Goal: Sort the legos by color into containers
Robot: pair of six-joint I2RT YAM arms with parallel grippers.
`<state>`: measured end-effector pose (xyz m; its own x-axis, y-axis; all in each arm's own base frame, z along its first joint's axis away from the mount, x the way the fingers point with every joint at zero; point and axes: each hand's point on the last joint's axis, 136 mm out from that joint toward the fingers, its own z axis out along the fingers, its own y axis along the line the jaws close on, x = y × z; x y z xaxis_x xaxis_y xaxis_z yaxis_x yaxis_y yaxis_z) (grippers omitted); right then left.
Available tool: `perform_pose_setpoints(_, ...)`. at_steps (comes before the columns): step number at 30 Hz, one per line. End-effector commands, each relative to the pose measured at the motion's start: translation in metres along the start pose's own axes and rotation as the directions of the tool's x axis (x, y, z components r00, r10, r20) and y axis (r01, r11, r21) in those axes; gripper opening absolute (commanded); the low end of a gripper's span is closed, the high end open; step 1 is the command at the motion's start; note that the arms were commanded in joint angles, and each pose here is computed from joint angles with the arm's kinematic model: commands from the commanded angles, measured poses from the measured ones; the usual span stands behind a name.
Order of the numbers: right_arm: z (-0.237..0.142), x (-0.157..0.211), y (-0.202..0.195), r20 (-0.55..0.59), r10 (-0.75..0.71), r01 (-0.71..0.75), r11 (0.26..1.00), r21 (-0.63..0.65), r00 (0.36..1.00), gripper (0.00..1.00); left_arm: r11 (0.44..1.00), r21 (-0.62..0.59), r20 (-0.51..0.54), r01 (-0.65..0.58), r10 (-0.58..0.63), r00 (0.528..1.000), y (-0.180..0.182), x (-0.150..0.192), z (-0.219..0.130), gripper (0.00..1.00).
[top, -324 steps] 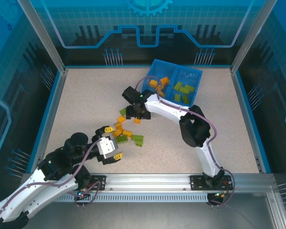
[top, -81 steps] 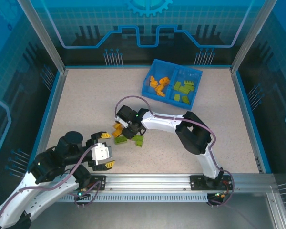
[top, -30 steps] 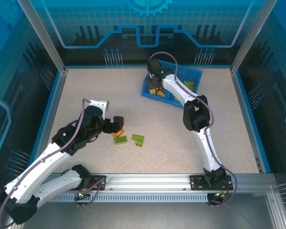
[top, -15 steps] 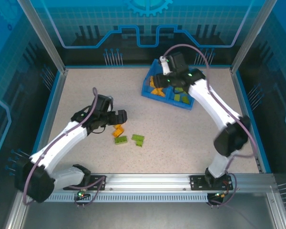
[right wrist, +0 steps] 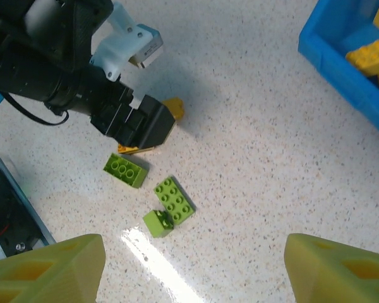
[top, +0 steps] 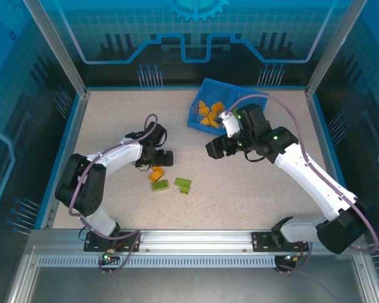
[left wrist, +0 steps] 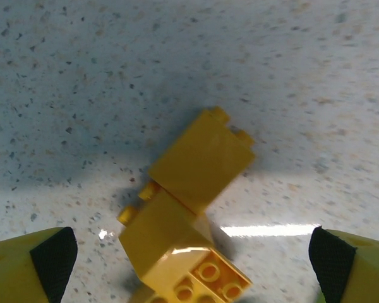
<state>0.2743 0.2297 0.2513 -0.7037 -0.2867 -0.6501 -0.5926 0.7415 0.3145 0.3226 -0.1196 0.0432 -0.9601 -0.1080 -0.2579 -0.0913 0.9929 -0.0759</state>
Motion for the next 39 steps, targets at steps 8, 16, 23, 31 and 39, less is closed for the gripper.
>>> perform_pose_setpoints(8, -0.009, -0.005, 0.008, 0.008, -0.004, 0.004, 1.0, -0.018, 1.0, 0.77, 0.995, -0.03, -0.008, -0.097, 0.097, 0.995, -0.003, -0.028, 0.026, 0.88)
perform_pose_setpoints(16, -0.016, -0.005, 0.007, 0.021, 0.003, -0.003, 1.0, 0.004, 1.0, 0.77, 0.991, -0.063, -0.068, -0.122, 0.118, 0.991, 0.001, -0.024, 0.04, 0.64)
perform_pose_setpoints(23, -0.016, -0.003, 0.008, -0.002, 0.044, -0.044, 0.999, -0.003, 0.999, 0.77, 0.987, -0.109, -0.11, -0.115, 0.103, 0.989, 0.011, -0.015, 0.04, 0.56)
perform_pose_setpoints(31, -0.014, 0.0, 0.024, -0.04, 0.088, -0.091, 0.993, -0.081, 0.995, 0.77, 0.985, -0.171, -0.065, -0.022, 0.011, 0.998, 0.027, -0.019, 0.037, 0.44)
perform_pose_setpoints(39, -0.012, -0.002, 0.034, -0.06, 0.098, -0.104, 0.99, -0.096, 0.993, 0.77, 0.991, -0.102, -0.003, 0.092, -0.092, 0.996, 0.016, -0.035, 0.025, 0.33)
